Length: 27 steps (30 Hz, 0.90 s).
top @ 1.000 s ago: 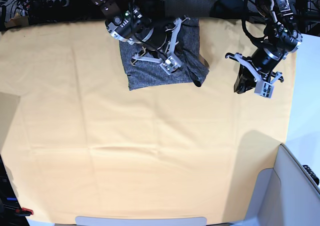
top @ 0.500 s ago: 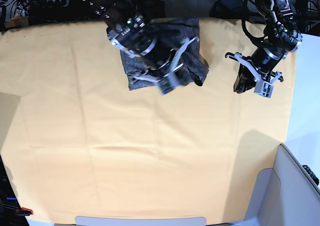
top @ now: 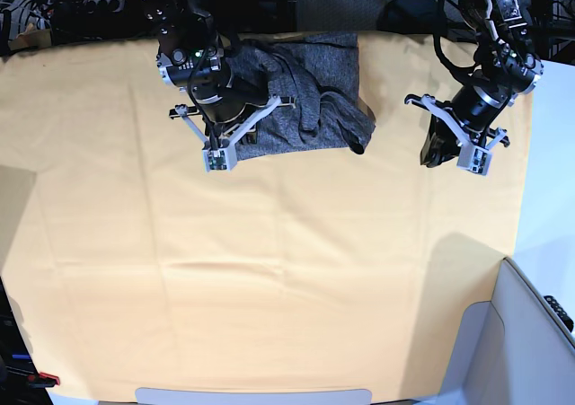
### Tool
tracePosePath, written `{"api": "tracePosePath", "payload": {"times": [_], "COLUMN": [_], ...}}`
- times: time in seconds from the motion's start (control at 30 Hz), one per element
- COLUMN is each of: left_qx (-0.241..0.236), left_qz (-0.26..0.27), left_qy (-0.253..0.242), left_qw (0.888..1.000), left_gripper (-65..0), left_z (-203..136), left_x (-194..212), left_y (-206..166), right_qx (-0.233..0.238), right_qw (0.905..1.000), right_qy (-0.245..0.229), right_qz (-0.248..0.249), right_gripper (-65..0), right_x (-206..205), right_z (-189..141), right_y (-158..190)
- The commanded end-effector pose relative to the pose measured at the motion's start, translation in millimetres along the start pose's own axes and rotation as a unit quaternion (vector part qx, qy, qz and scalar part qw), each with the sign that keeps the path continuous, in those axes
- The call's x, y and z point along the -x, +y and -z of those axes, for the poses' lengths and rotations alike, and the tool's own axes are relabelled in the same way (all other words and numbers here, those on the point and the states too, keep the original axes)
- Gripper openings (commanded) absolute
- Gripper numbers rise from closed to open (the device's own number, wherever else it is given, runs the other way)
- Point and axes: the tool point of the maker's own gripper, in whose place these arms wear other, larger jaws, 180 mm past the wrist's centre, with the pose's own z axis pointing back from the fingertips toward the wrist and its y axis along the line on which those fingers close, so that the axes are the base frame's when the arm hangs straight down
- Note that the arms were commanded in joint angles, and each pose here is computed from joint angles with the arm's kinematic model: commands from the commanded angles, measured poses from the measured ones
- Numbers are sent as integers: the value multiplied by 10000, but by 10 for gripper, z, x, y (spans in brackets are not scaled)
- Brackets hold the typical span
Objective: Fold the T-shirt properly
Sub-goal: 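Pat down the top of the folded bundle with the right gripper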
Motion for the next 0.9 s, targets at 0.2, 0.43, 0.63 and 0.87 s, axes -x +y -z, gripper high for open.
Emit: {"api": "tracePosePath", "payload": {"times": [0.2, 0.43, 0.63, 0.87], "left_qx": [7, 5, 5, 3], "left_qz": [40, 41, 41, 43], "left_qy": [-201, -193, -193, -185], "left_qw": [9998, 9998, 9998, 9998], "left_gripper": [-648, -648, -648, -648], "left_z": [-14, -13, -13, -13], "left_x": [-113, -109, -109, -105], "left_y": [29, 33, 33, 38], "right_qx": [-223, -988, -1778, -2270], "right_qw": [9997, 9888, 9554, 9153], "right_qy": [68, 533, 465, 221], "right_qz": [-52, -986, -2310, -3320], "right_gripper": [-650, -650, -650, -650], "right_x": [97, 311, 412, 376], "right_z": [-28, -67, -179, -271], "right_y": [144, 639, 1003, 1197]}}
